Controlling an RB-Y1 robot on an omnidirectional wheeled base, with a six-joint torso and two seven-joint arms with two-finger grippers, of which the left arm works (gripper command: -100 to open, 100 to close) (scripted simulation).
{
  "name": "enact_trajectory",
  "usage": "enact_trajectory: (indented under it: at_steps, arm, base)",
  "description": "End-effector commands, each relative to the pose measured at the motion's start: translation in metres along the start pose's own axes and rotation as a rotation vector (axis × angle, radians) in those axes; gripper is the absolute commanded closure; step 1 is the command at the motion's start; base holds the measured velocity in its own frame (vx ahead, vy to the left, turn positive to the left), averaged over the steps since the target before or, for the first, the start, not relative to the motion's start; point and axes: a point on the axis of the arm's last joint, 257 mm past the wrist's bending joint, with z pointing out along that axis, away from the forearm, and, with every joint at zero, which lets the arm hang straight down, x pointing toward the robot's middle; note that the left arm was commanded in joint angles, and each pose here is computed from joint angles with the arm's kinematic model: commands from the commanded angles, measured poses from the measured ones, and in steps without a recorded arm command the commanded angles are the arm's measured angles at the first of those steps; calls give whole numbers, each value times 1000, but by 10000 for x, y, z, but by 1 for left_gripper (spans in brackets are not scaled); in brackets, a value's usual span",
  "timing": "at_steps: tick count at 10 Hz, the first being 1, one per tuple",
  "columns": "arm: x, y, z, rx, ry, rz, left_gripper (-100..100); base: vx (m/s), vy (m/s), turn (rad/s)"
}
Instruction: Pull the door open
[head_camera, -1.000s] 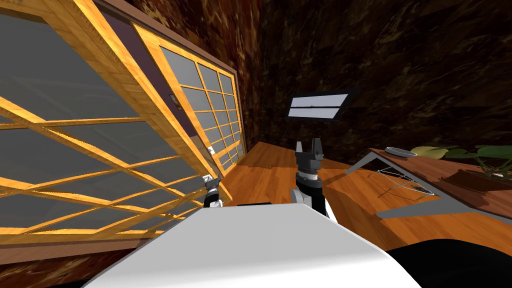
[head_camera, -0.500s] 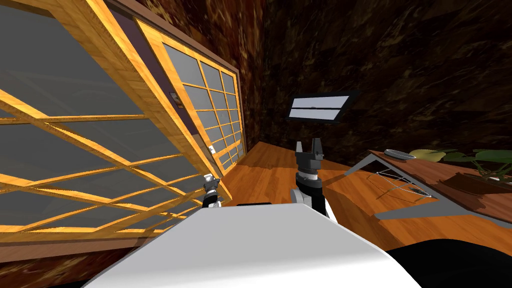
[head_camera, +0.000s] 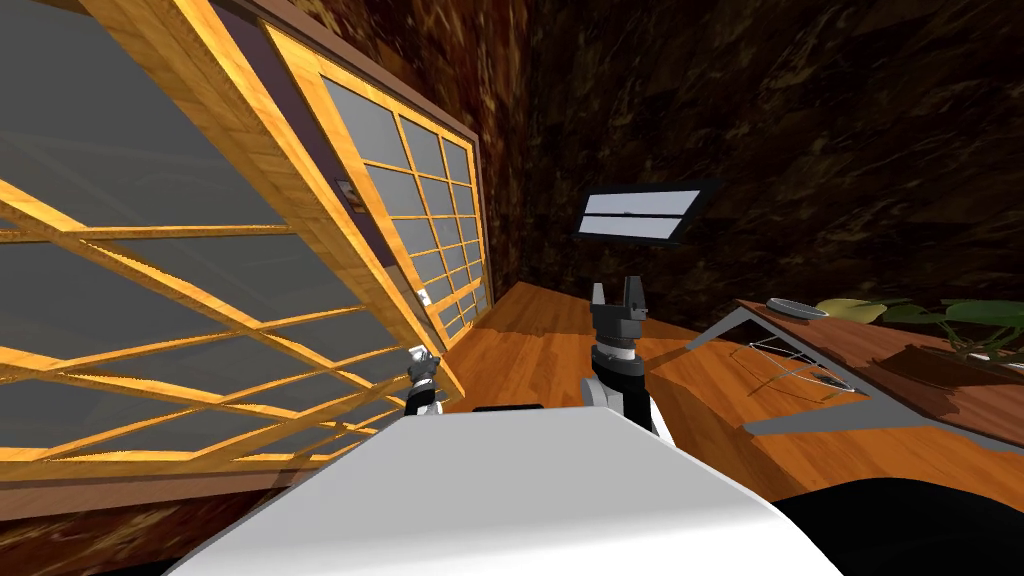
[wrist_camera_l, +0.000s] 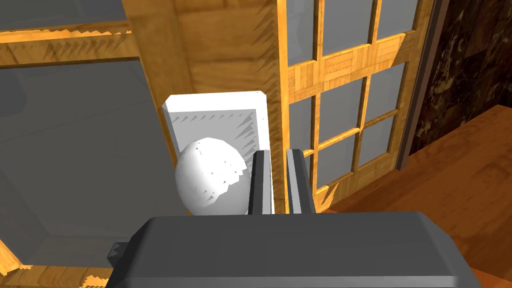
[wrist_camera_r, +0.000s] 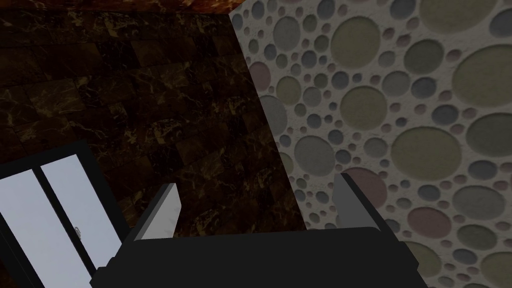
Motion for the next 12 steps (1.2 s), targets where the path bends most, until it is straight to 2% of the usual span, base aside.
enact_trajectory:
  at_steps: [1, 9, 10, 11, 12]
  arm:
    - [-20, 27, 9, -7, -11, -2, -100]
    - [-58, 228, 113, -60, -48, -15, -100]
    - [-74, 367, 98, -77, -50, -27, -100]
    - [-81, 235, 100, -73, -53, -28, -100]
    - [-78, 203, 104, -71, -52, -27, -100]
  base:
    - [-198, -11, -77]
    - [-188, -25, 4]
    - [-46, -16, -40]
    - [-25, 41, -173]
    - [-21, 81, -109]
